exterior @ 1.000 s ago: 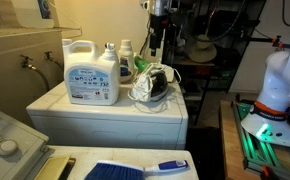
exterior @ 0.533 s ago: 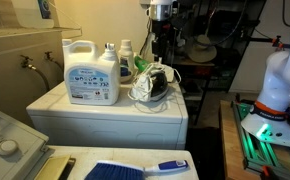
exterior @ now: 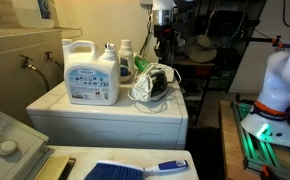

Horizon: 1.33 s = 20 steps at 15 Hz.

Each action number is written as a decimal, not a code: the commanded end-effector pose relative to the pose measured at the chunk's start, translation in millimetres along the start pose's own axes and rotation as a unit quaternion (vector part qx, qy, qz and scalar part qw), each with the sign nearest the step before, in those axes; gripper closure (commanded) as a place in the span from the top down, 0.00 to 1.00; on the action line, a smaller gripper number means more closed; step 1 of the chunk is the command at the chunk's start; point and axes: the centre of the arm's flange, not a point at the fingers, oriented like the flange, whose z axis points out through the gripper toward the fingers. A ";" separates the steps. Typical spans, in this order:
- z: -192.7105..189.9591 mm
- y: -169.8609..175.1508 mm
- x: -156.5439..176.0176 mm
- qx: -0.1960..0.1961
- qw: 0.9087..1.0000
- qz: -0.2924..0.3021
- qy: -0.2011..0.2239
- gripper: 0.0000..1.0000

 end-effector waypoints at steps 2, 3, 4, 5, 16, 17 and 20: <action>15.0 9.6 -4.6 0.021 1.000 0.004 -0.009 0.00; 16.6 10.1 -3.9 0.023 1.000 0.003 -0.006 0.00; 18.0 10.2 -3.5 0.024 1.000 0.003 -0.006 0.00; 20.2 10.6 -3.1 0.025 1.000 0.003 -0.007 0.00; 40.7 13.7 4.8 0.045 0.999 -0.003 -0.012 0.00; 41.9 13.3 4.7 0.049 0.999 -0.005 -0.016 0.00; 52.0 14.1 4.6 0.044 0.998 -0.009 -0.038 0.00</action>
